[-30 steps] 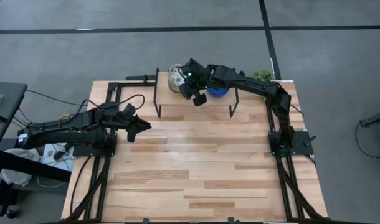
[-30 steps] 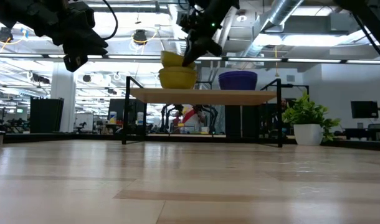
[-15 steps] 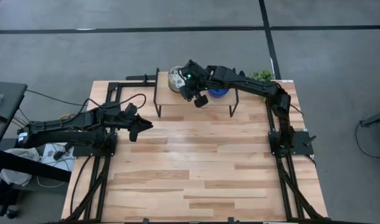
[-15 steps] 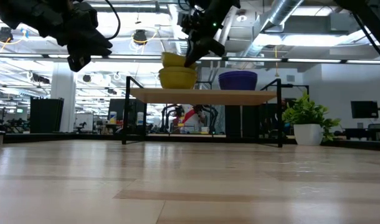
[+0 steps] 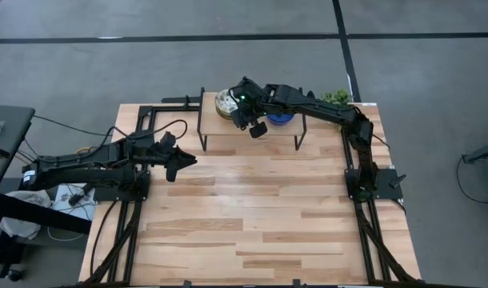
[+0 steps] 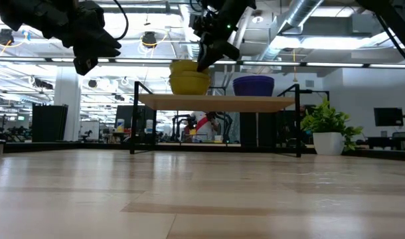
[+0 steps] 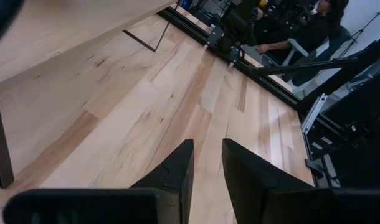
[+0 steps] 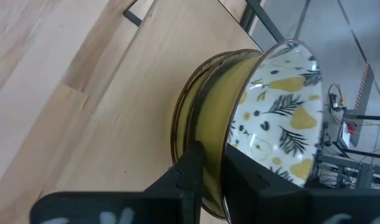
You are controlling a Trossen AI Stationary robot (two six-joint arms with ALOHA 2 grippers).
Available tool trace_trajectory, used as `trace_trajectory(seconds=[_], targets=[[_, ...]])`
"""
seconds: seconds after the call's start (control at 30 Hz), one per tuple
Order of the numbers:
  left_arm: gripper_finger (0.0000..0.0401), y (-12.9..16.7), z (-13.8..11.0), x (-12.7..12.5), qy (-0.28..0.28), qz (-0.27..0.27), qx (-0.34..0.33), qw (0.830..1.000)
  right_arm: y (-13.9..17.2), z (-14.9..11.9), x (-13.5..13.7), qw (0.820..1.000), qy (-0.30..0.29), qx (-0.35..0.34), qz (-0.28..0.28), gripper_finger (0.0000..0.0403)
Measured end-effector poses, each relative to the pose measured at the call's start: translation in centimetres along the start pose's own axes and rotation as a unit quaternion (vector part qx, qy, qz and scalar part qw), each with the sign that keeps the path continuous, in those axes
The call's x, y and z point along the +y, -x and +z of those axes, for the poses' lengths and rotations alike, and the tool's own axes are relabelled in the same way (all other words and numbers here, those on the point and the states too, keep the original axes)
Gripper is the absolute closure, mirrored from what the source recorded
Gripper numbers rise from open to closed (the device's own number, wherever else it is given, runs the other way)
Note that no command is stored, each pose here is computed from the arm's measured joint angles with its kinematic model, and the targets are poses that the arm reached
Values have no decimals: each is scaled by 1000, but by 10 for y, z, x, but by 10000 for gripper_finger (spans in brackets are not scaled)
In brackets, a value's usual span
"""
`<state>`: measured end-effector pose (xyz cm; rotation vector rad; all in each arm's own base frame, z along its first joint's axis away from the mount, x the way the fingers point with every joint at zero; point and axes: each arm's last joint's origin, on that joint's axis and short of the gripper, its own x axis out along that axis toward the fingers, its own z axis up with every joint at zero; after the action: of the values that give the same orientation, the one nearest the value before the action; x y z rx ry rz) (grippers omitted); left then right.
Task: Pick & Place Mini bowls
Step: Stack the white patterned bowl on top of the white patterned bowl on the shelf
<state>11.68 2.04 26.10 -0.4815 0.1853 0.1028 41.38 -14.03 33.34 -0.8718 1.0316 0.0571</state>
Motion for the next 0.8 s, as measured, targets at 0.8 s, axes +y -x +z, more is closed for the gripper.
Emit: trace_trajectory(seconds=[0.8], targets=[[320,0,1,-1,-1,-3,-6,1000,3,14,5,999,13,35,-39,225]])
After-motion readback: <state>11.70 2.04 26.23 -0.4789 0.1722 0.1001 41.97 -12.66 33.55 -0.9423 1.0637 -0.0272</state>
